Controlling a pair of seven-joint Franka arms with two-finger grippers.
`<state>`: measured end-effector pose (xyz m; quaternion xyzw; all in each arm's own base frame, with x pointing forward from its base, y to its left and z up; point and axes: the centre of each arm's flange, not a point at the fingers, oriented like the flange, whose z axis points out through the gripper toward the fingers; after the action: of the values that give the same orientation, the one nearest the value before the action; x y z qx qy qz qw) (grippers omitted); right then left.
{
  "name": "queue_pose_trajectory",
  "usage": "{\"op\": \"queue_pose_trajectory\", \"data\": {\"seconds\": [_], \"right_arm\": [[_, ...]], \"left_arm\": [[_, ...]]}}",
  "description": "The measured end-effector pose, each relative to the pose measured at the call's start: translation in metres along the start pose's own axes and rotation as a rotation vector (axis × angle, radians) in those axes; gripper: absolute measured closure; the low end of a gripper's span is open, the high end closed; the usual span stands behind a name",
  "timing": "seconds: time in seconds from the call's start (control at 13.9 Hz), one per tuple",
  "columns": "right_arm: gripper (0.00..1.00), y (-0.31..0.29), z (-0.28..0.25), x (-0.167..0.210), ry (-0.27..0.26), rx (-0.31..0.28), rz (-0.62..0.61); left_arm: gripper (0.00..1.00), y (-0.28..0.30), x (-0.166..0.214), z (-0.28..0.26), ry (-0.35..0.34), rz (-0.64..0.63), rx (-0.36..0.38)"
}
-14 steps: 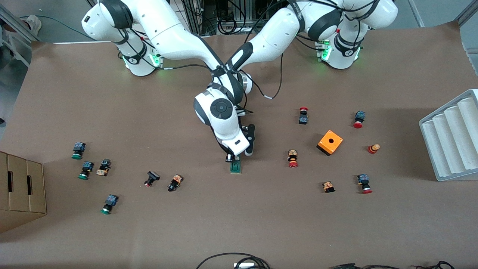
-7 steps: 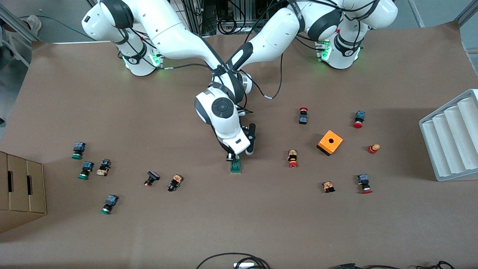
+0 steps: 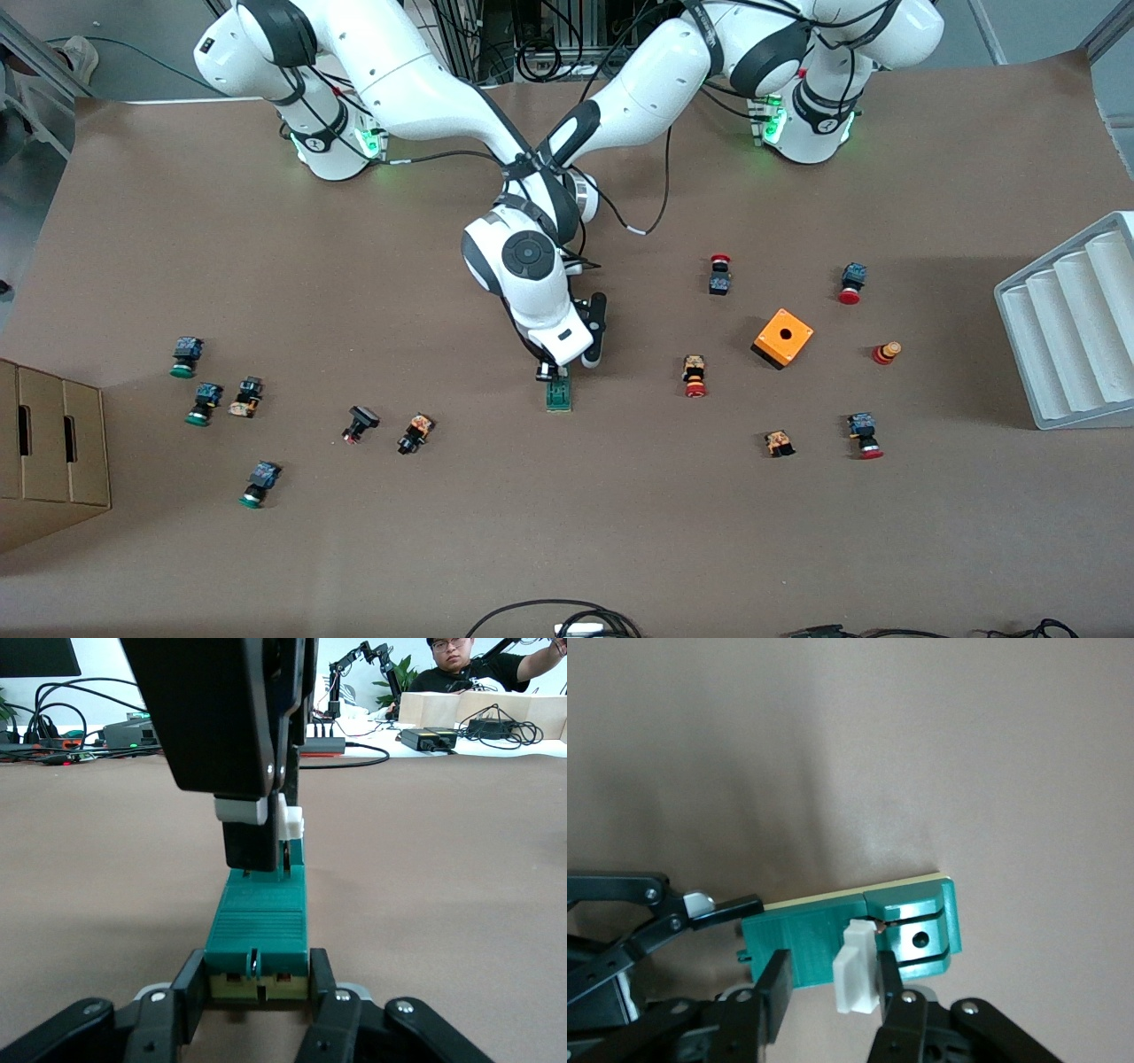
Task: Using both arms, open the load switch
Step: 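Press the white lever down into the contacts with the right gripper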
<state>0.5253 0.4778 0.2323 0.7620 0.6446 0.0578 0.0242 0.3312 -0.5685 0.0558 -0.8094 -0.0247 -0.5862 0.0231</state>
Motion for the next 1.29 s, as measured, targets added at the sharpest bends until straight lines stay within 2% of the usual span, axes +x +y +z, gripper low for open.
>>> {"op": "queue_pose_trajectory", "data": {"seconds": [0.36, 1.29], "right_arm": [[0.56, -0.0033, -0.0113, 0.0024, 0.013, 0.002, 0.000], [0.57, -0.0076, -0.0089, 0.0007, 0.007, 0.011, 0.012]], "left_arm": [[0.48, 0.0000, 0.0000, 0.0000, 0.000, 0.000, 0.000], [0.48, 0.0000, 0.0000, 0.0000, 0.000, 0.000, 0.000]]}}
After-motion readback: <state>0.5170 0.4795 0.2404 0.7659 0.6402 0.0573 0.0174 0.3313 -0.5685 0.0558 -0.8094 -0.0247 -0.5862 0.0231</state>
